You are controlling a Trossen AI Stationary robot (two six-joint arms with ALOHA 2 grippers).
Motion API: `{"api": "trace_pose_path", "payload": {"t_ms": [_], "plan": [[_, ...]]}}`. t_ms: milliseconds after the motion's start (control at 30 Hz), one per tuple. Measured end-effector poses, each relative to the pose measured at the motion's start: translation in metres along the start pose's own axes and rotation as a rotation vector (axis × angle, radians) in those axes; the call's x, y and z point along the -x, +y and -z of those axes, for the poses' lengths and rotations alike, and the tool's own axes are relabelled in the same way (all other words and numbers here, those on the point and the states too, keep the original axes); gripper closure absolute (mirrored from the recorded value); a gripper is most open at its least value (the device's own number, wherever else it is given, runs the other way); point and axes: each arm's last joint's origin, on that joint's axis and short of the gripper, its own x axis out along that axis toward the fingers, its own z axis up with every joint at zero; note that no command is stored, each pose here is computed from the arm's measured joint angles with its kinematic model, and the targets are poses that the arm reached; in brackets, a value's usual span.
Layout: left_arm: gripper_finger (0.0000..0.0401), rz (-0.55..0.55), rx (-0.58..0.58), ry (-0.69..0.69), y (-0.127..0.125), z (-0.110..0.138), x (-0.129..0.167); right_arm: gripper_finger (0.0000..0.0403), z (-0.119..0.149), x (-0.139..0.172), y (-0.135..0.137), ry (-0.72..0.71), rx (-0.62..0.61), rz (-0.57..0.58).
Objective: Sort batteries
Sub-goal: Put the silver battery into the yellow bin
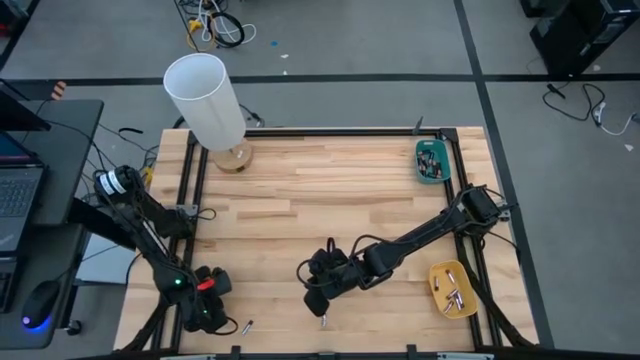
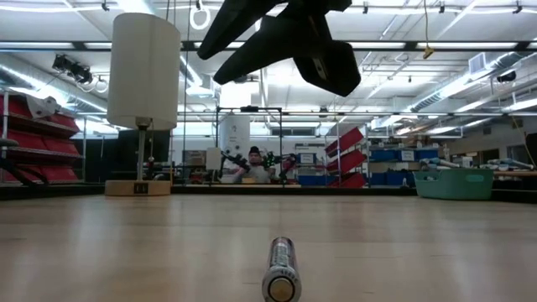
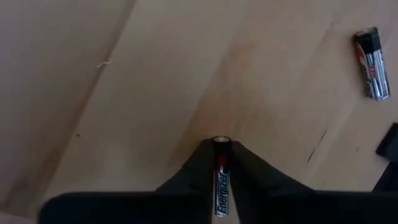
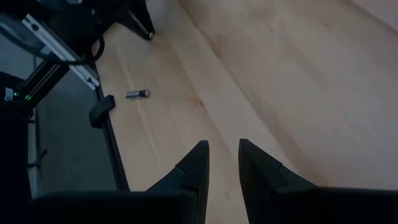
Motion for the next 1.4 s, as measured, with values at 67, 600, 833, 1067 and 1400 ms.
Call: {"api": "trace_pose_path", "payload": {"t_ms": [67,600,833,1067,1400], "plan": [[0.0367,-0.005,-0.03,-0.01,0.0,0.0,0.0,0.033,0.002,0.001,0.001,0.003,0.004,-0.002],[0.0364,0.075,0.019,-0.251,-0.002,-0.036,0.036,0.033,0.006,0.002,-0.002,-0.019,0.045,0.069],[0.0363,0.253,0.103,-0.548,0.002,-0.08,0.079,0.0305,0.019,0.003,-0.018,0.065,0.018,0.22],[0.0362,0.416,0.153,-0.875,0.001,-0.123,0.117,0.0272,0.021,-0.006,-0.006,-0.053,-0.079,0.003],[0.0362,0.563,0.269,-1.076,0.002,-0.162,0.137,0.0272,-0.03,0.025,0.0,-0.512,-0.135,0.026]]}}
